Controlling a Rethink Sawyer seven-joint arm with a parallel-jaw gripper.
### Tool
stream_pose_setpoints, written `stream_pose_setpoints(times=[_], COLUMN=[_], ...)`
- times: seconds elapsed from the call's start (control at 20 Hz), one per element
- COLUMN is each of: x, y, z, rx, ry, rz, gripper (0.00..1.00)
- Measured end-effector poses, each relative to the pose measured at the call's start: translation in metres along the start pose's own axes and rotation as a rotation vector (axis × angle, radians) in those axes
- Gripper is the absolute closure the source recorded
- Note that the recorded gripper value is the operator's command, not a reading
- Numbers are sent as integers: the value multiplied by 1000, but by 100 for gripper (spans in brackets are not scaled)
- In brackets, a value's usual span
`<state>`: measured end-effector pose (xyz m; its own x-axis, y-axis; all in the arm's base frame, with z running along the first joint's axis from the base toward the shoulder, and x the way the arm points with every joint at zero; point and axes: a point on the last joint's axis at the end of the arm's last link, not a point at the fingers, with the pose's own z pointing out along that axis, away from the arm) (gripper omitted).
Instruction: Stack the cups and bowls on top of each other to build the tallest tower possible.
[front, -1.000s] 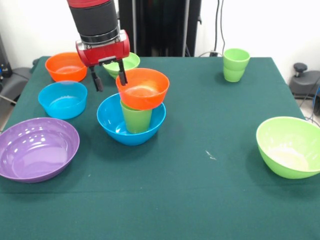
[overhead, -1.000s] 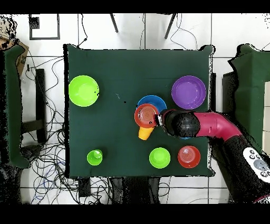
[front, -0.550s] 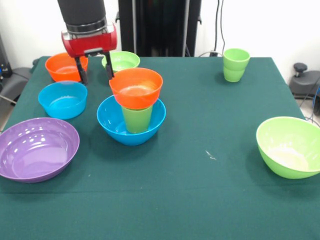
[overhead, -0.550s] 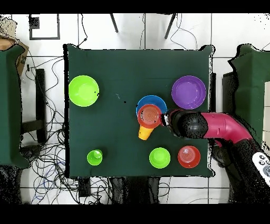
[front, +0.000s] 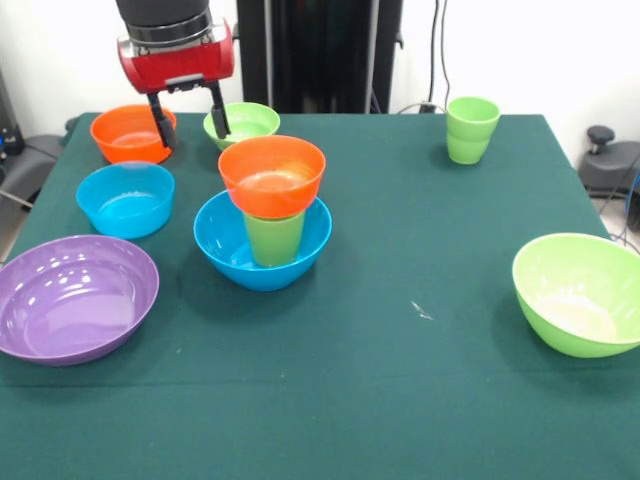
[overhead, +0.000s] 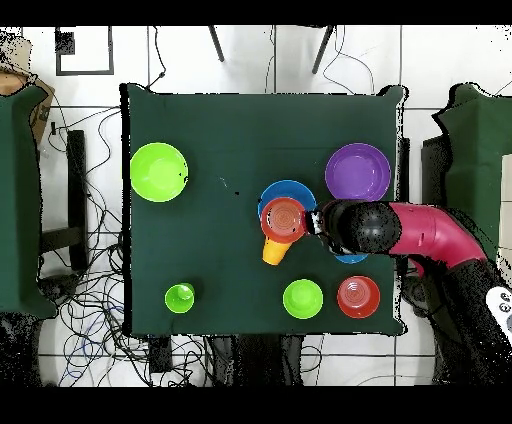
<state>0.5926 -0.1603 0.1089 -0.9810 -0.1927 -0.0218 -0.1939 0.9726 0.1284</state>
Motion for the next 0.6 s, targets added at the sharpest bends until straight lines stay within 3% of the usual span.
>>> stream_pose_setpoints(times=[0.35,0.6], x=[-6,-2], y=[-2,-11], z=[-14,-38], rx=[1,1], ry=[6,47], rz=[18,47], gripper=[0,0])
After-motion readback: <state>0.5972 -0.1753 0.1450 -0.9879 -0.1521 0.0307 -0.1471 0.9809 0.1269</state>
